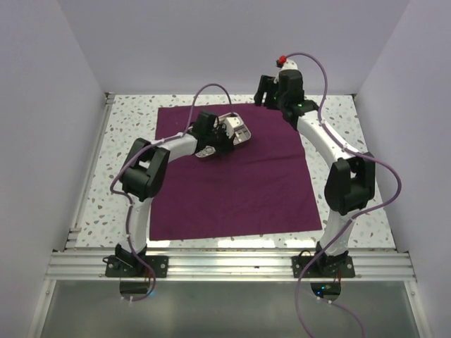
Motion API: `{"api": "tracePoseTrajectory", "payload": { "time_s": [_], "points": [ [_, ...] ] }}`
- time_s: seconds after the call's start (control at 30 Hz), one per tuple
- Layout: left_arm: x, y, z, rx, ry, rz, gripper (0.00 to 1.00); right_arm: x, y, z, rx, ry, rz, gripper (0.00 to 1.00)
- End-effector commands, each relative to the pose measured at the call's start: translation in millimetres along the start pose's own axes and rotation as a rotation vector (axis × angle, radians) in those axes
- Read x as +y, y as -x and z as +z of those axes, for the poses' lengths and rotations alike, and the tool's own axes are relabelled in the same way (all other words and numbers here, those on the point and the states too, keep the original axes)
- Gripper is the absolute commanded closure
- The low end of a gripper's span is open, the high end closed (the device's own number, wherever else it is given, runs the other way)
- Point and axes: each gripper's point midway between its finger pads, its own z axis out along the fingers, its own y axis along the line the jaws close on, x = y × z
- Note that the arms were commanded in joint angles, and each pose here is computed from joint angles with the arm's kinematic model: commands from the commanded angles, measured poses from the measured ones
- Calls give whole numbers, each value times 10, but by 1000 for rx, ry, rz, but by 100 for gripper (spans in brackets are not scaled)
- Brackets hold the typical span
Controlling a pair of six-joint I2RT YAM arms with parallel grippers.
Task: Open and lay out the surgical kit
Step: Move the container from the surgical kit.
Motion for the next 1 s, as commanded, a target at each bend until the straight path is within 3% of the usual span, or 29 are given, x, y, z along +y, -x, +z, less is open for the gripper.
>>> {"api": "tracePoseTrajectory", "payload": {
  "time_s": [0.0, 0.23, 0.57, 0.67, 0.7, 0.73, 0.77, 0.8, 0.97],
  "points": [
    [-441, 220, -144, -37, -123, 80, 100, 65, 211, -117, -60, 35, 18, 28],
    [-988, 119, -174, -3, -212, 154, 100, 43, 202, -176, -61, 40, 29, 27],
    [-1328, 8, -372, 46, -234, 174, 100, 69, 188, -192, -61, 63, 39, 28],
    [-1169, 53, -414, 55, -123, 160, 80, 68, 173, -156, -59, 63, 46, 27],
    [-1065, 106, -402, 43, -63, 156, 66, 103, 166, -150, -55, 82, 47, 27],
    [-994, 111, -402, 44, -21, 135, 63, 119, 140, -137, -46, 92, 50, 27],
    [-909, 93, -384, 58, 20, 137, 28, 126, 143, -134, -46, 96, 50, 27],
    [-867, 81, -373, 64, 37, 133, 1, 122, 129, -127, -43, 95, 51, 27],
    [-688, 173, -366, 33, 131, 125, 0, 116, 116, -138, -37, 94, 42, 27]
  ]
}}
